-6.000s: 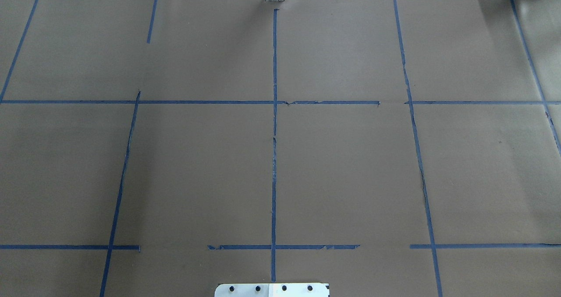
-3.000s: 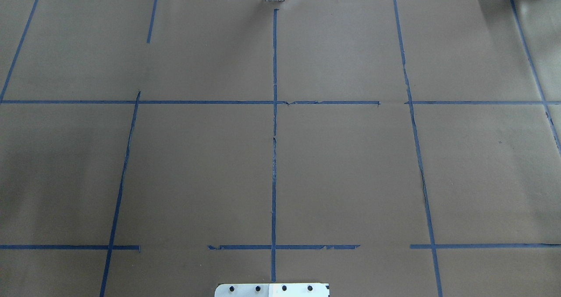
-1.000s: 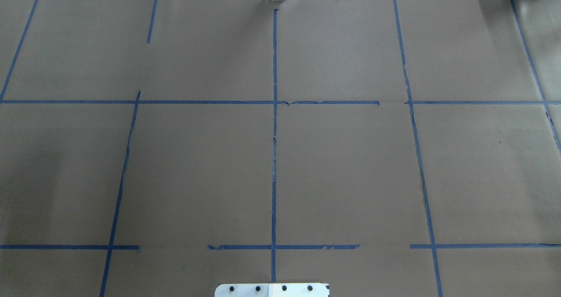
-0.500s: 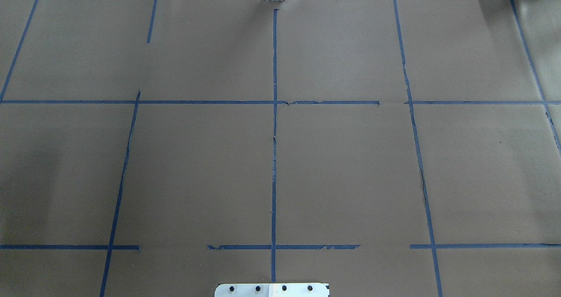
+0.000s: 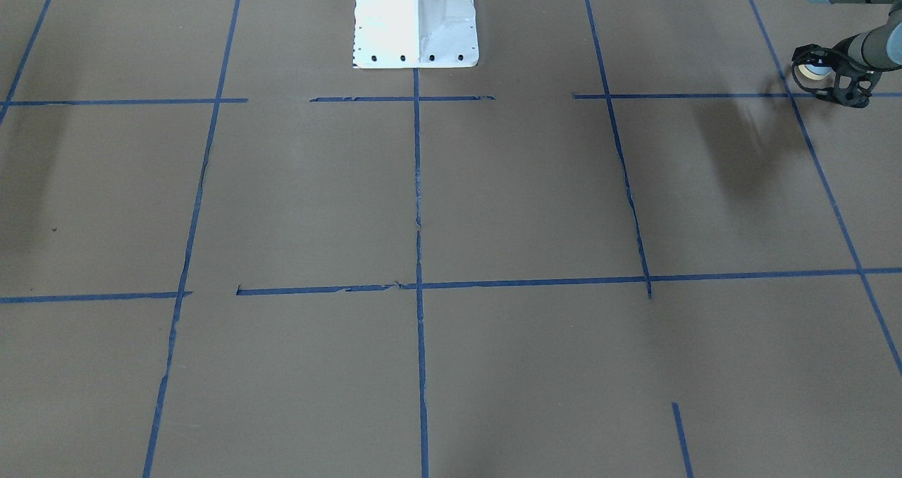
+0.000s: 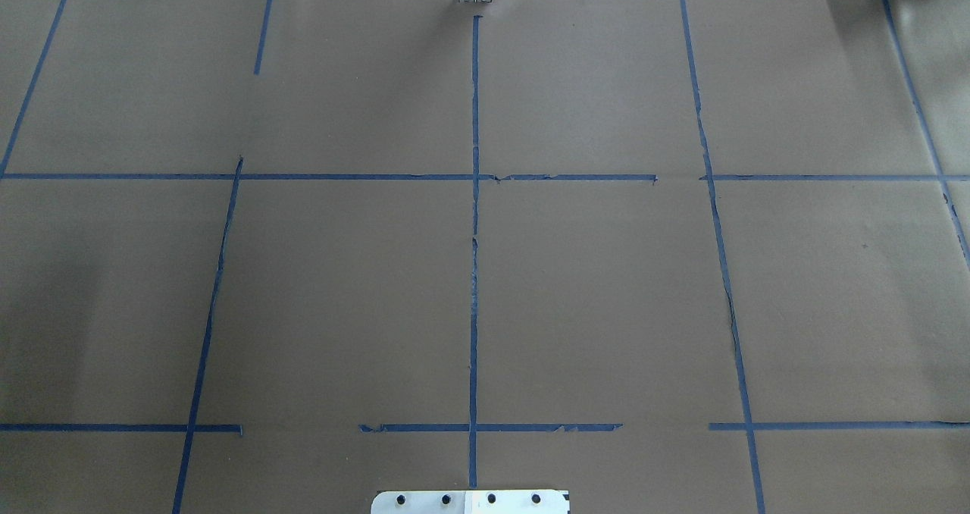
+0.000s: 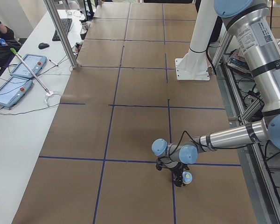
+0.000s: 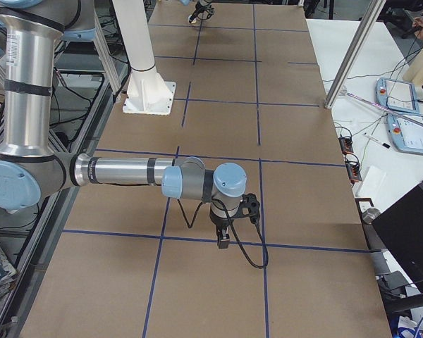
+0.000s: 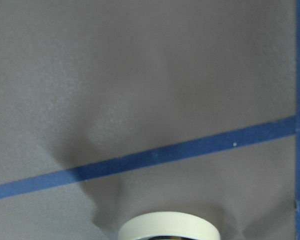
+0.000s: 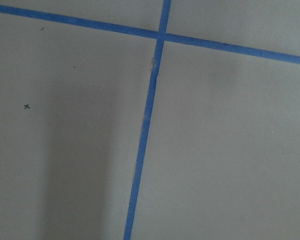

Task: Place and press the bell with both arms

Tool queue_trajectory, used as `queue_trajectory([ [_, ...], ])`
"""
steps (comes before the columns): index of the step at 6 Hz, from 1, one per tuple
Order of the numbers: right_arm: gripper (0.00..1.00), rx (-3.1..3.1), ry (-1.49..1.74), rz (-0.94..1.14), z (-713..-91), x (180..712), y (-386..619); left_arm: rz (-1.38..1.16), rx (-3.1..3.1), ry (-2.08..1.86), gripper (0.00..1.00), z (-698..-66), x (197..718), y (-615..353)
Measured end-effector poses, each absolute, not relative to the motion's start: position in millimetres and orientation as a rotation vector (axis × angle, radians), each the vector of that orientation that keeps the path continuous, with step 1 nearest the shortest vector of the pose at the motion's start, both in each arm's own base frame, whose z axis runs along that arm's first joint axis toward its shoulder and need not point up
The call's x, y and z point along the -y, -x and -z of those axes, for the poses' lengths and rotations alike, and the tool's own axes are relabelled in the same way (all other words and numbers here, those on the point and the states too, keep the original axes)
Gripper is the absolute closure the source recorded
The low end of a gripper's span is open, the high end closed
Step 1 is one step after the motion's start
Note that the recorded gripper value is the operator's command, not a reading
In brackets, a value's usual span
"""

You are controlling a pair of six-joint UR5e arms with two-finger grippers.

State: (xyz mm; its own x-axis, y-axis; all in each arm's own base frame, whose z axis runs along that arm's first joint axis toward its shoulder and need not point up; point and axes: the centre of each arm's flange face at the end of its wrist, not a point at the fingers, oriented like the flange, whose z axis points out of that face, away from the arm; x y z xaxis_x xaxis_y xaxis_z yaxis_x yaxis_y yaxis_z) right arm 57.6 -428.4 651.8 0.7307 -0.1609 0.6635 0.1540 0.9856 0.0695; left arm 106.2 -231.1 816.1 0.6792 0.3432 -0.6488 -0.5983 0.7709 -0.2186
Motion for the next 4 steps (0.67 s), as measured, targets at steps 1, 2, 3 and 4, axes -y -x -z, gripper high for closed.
queue_trajectory([
  [1, 0.0, 0.731, -0.01, 0.173, -651.6, 428.4, -57.6, -0.551, -0.622, 0.445, 0.33, -818.3, 229.5, -106.5],
  [2, 0.0, 0.731, -0.01, 0.173, -651.5, 428.4, -57.6, -0.554, -0.62, 0.449, 0.63, -819.4, 228.5, -106.9],
  [3, 0.0, 0.732, -0.012, 0.174, -650.9, 428.5, -57.5, -0.556, -0.622, 0.446, 0.85, -818.4, 228.7, -107.6],
  [4, 0.0, 0.732, -0.012, 0.174, -650.6, 428.5, -57.5, -0.557, -0.624, 0.44, 0.92, -816.5, 229.2, -107.9],
])
